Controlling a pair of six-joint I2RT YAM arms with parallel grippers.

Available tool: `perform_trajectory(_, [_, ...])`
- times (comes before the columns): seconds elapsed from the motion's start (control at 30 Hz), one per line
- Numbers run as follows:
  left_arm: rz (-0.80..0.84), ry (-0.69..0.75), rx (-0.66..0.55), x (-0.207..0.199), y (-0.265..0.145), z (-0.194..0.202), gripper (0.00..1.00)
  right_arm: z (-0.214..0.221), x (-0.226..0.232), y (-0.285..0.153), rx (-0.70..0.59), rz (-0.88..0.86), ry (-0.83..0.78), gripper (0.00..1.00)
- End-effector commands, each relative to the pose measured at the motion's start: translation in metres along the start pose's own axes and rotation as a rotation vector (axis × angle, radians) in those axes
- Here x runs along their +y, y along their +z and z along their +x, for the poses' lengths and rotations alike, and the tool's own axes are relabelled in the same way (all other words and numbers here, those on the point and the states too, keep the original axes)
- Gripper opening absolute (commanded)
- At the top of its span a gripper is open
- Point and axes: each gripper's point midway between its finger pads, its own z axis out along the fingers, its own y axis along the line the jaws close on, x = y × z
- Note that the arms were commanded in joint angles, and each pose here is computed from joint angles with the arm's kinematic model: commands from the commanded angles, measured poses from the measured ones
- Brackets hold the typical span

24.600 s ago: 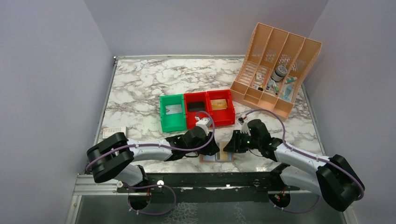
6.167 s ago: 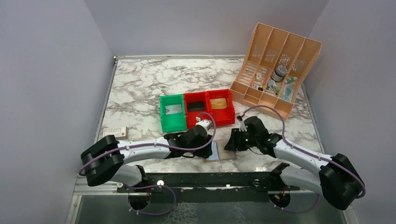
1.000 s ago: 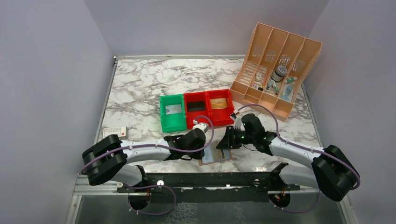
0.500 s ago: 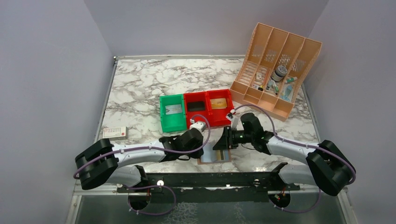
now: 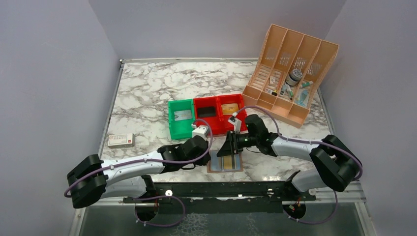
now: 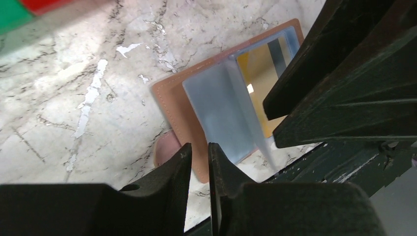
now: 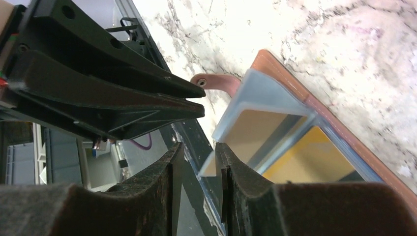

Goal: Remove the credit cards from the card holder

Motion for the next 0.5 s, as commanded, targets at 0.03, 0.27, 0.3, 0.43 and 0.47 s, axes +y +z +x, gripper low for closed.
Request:
perform_trajectory(0.03, [-0.059, -0.044, -0.081, 0.015, -0.016, -0.012, 0.24, -0.007, 0.014, 0.015, 0.014, -0.052, -0.055, 0.3])
perform_trajectory(0.27, [-0.038, -0.082, -0.137, 0.018, -0.032, -0.018, 0.28, -0.009, 0.014, 0.023, 0.005, -0.033, -0.072, 0.32])
perform_trajectory(0.3, [-0.028, -0.084, -0.141, 0.017, -0.034, -0.019, 0.3, -0.01, 0.011, 0.021, -0.012, -0.009, -0.069, 0.32])
perform_trajectory(0.43, [0.013, -0.089, -0.149, 0.01, -0.037, -0.021, 0.35, -0.016, -0.002, 0.011, -0.09, 0.097, -0.067, 0.32])
perform_trajectory(0.47, [0.027, -0.088, -0.149, 0.008, -0.038, -0.021, 0.36, -0.015, -0.007, 0.008, -0.101, 0.121, -0.061, 0.32])
